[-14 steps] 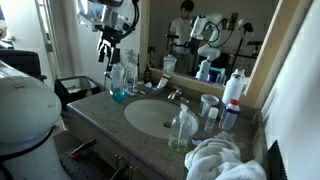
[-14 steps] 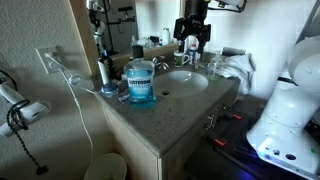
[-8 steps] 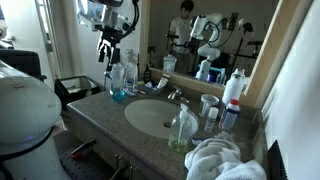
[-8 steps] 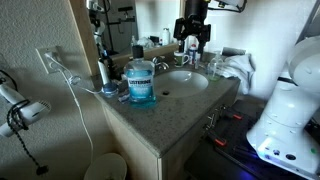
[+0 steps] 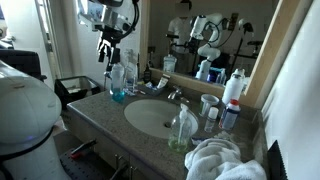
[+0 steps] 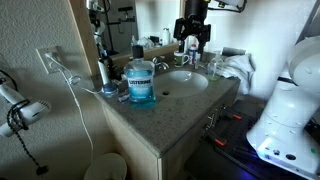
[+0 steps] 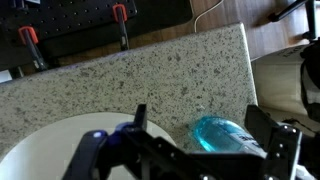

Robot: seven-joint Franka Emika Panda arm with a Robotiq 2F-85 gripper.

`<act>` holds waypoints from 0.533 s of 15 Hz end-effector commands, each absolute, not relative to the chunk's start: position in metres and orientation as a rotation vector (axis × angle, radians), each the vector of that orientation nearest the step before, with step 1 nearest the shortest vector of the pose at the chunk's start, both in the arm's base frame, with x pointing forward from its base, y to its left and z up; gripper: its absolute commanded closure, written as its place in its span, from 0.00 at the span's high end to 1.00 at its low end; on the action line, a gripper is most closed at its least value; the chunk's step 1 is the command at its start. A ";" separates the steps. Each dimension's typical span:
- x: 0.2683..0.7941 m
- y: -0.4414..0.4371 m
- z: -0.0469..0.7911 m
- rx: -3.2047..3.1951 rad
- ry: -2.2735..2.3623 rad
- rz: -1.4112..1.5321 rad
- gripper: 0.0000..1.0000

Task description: Move the colourless bottle towards the mirror

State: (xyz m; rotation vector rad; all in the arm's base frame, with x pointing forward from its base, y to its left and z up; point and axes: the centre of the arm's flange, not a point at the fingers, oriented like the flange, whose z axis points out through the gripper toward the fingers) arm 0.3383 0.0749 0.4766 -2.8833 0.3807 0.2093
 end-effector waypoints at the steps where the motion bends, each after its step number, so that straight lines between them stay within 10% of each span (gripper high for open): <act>1: 0.338 0.075 0.477 -2.883 0.381 0.209 1.00; 8: 0.357 0.066 0.482 -2.861 0.651 0.128 1.00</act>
